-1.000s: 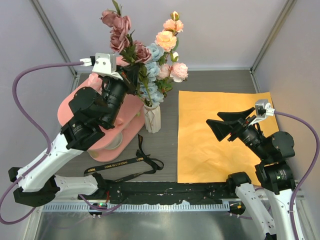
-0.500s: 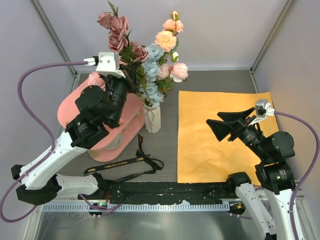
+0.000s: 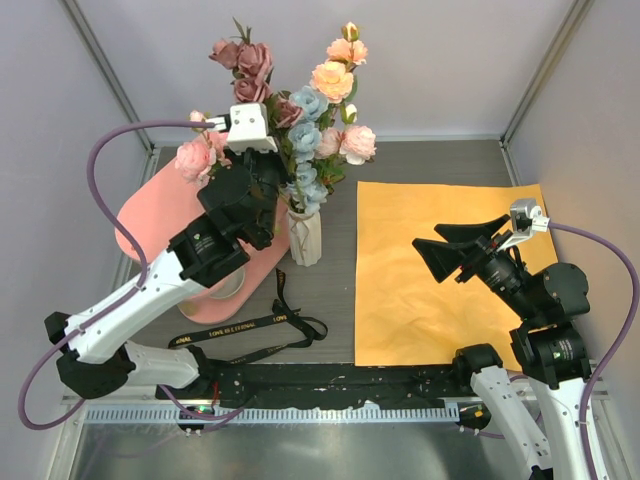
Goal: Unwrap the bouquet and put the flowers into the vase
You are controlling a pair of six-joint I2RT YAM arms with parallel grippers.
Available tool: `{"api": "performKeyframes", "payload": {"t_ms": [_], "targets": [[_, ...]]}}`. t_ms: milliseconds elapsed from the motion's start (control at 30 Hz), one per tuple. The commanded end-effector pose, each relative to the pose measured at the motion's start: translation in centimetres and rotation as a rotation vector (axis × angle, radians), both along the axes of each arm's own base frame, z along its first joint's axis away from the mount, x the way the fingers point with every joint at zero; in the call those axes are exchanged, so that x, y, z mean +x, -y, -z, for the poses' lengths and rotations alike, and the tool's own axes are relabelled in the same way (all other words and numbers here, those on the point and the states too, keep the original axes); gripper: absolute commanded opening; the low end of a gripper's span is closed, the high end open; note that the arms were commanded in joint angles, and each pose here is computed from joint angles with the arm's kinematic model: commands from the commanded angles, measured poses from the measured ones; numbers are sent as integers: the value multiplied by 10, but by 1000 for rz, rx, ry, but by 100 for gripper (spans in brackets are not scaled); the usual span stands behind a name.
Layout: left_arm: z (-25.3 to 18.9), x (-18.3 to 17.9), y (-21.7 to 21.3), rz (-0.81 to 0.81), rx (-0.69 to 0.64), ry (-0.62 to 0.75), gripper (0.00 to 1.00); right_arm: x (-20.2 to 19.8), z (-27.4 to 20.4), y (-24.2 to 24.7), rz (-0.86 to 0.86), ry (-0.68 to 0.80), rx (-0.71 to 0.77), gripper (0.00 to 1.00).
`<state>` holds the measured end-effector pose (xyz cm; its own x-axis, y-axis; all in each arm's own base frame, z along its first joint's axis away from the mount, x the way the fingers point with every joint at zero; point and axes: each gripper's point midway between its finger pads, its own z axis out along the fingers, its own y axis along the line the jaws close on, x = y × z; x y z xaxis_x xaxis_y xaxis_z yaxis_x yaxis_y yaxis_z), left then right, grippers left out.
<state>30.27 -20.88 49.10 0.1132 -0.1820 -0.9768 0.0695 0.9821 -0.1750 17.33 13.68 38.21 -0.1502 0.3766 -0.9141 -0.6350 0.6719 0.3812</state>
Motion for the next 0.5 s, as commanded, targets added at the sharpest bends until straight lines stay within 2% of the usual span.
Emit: {"api": "performKeyframes", "payload": {"t_ms": [0, 200, 467], "targets": [[-9, -1, -12, -46, -75, 93, 0, -3, -9, 0, -6, 44, 2, 79], [6, -5, 1, 45, -56, 193, 0, -2, -7, -1, -10, 39, 7, 79], [36, -14, 12, 158, -5, 226, 0, -2, -5, -2, -11, 33, 10, 79]]}}
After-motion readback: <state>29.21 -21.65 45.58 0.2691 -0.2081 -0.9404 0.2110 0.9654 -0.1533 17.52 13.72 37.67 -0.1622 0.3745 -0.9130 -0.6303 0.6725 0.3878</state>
